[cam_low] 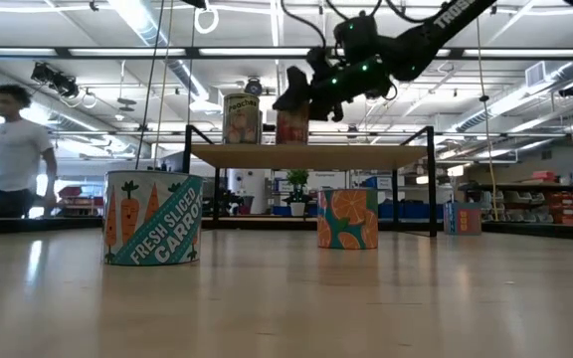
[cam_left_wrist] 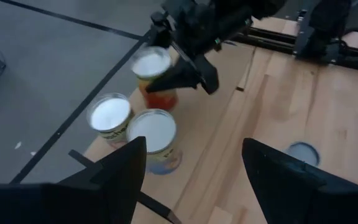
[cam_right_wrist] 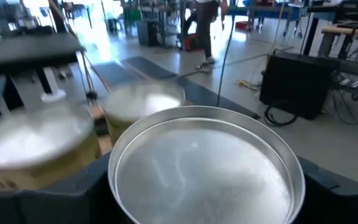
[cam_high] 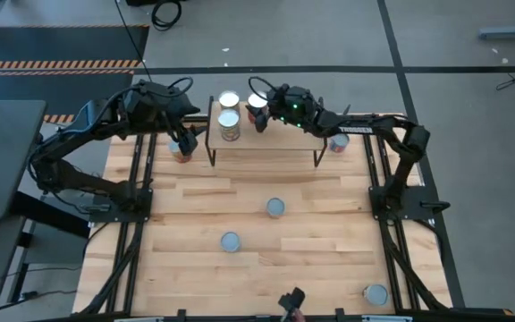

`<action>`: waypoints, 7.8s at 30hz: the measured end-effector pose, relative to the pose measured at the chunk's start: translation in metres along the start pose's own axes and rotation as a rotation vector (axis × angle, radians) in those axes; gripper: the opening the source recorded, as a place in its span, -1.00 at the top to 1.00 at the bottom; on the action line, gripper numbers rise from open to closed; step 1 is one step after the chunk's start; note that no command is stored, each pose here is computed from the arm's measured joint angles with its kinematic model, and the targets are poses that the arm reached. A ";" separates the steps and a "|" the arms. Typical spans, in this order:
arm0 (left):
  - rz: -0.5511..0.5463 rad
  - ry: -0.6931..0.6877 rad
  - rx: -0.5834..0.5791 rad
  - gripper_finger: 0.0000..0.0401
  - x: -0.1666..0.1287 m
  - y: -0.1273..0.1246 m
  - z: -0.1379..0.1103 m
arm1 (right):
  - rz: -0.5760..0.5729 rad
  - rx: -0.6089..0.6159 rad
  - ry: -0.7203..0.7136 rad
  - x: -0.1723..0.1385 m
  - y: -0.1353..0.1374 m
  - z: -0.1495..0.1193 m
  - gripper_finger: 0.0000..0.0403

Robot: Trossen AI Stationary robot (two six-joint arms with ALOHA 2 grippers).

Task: Pick and place cans onto a shelf
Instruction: Put the bottom canned corn on the shelf, then put the top left canned corn on the shelf aligned with the other canned corn

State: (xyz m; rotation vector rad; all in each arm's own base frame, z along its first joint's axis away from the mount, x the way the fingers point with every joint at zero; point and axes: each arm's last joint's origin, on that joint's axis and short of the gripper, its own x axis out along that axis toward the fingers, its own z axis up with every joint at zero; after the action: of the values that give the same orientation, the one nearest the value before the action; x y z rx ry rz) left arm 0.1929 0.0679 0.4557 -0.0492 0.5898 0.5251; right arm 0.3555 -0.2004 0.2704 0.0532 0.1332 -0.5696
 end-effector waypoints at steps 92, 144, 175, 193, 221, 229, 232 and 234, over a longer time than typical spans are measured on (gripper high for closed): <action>0.134 0.417 -0.075 -0.30 0.068 0.035 -0.081 | -0.109 -0.053 0.260 -0.055 0.014 0.021 -0.86; 0.186 0.450 -0.103 -0.31 0.084 0.049 -0.099 | -0.145 -0.055 0.185 -0.029 0.008 0.003 -0.86; 0.420 0.515 -0.643 -0.90 0.115 0.090 -0.187 | -0.202 0.007 0.159 -0.177 0.053 0.082 -0.86; 0.493 0.498 -0.696 -0.91 0.130 0.092 -0.199 | -0.203 0.034 0.168 -0.175 0.054 0.080 -0.86; 0.553 0.684 -0.790 -0.71 0.144 0.085 -0.236 | -0.204 0.078 0.170 -0.175 0.055 0.079 -0.86; 0.518 0.684 -0.712 -0.57 0.145 0.082 -0.232 | -0.203 0.078 0.172 -0.175 0.055 0.079 -0.86; 0.477 0.729 -0.650 -0.57 0.139 0.081 -0.217 | -0.203 0.078 0.177 -0.176 0.055 0.078 -0.86; 0.443 0.769 -0.579 -0.57 0.130 0.080 -0.200 | -0.201 0.072 0.188 -0.176 0.056 0.077 -0.86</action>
State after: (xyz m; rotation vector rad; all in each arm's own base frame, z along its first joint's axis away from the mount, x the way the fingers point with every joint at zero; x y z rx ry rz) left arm 0.1419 0.1586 0.2264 -0.7069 1.1922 1.1129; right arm 0.2474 -0.0661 0.3720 0.1653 0.3035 -0.7702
